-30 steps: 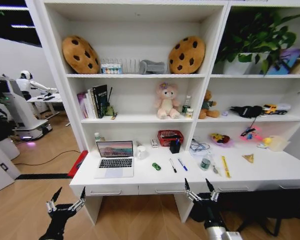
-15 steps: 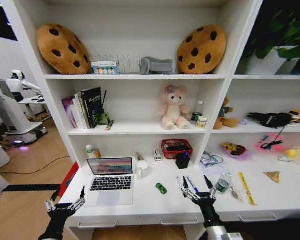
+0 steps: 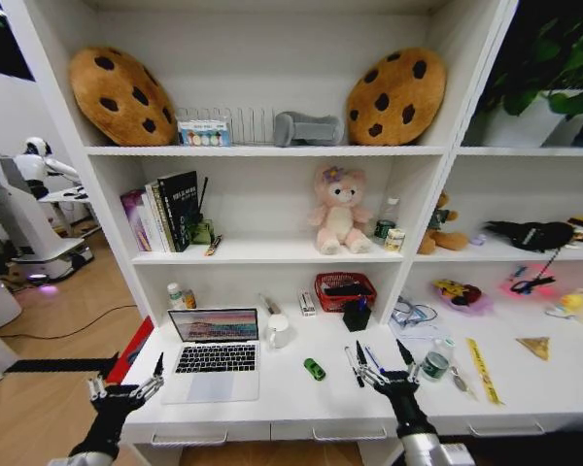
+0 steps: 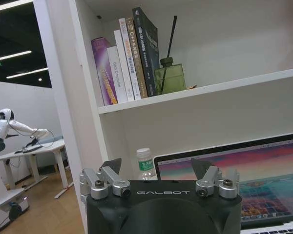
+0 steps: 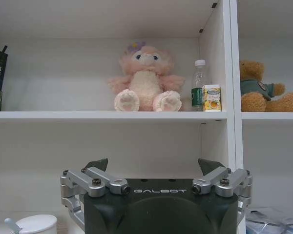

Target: Organize the objects on the table.

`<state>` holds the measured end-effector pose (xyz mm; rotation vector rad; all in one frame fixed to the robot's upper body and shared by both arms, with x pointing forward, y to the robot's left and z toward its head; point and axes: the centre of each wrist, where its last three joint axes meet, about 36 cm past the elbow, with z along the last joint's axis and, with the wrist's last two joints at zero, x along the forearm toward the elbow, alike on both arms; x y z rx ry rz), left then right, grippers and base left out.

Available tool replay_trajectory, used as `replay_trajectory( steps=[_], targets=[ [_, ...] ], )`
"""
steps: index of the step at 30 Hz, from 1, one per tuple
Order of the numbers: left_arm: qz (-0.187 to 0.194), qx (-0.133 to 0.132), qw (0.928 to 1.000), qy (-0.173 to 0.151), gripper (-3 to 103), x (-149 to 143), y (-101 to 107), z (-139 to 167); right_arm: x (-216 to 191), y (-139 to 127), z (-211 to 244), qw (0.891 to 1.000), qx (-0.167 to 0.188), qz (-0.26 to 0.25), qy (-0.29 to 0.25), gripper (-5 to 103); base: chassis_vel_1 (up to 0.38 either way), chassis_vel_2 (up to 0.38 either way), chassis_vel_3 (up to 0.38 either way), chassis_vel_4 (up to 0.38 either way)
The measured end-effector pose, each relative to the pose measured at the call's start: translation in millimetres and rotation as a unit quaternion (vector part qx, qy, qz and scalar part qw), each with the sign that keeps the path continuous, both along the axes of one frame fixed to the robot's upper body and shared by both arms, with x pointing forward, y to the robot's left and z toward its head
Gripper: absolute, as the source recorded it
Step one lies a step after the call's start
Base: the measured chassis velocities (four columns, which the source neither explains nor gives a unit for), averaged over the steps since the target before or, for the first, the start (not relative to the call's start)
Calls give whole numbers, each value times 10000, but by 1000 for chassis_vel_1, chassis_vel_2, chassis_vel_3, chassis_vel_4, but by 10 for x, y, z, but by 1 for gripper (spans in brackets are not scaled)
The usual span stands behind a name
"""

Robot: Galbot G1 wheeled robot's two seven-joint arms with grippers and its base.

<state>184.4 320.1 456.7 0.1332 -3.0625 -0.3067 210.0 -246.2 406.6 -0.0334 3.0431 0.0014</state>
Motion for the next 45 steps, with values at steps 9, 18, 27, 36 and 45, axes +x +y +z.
replay_trajectory(
  steps=[9, 18, 27, 36, 45],
  targets=[
    [-104, -114, 9999, 47, 45, -12, -9, -12, -17, 16, -59, 9999, 0, -90, 91, 100, 0, 0, 0, 0],
    [-100, -153, 9998, -30, 13, -9, -3, 38, -11, 1, -48, 9999, -15, -129, 79, 100, 0, 0, 0, 0],
    [-252, -68, 9997, -14, 0, 54, 75, 38, -22, 0, -83, 9998, -23, -136, 130, 100, 0, 0, 0, 0],
    [-598, 141, 9979, 213, 0, 583, 523, 51, -25, -108, -215, 9992, -202, -205, 266, 100, 0, 0, 0, 0],
    [-1153, 825, 9898, 133, 0, 1572, 999, 431, -81, -178, -420, 9978, -338, -383, 432, 100, 0, 0, 0, 0]
  ],
)
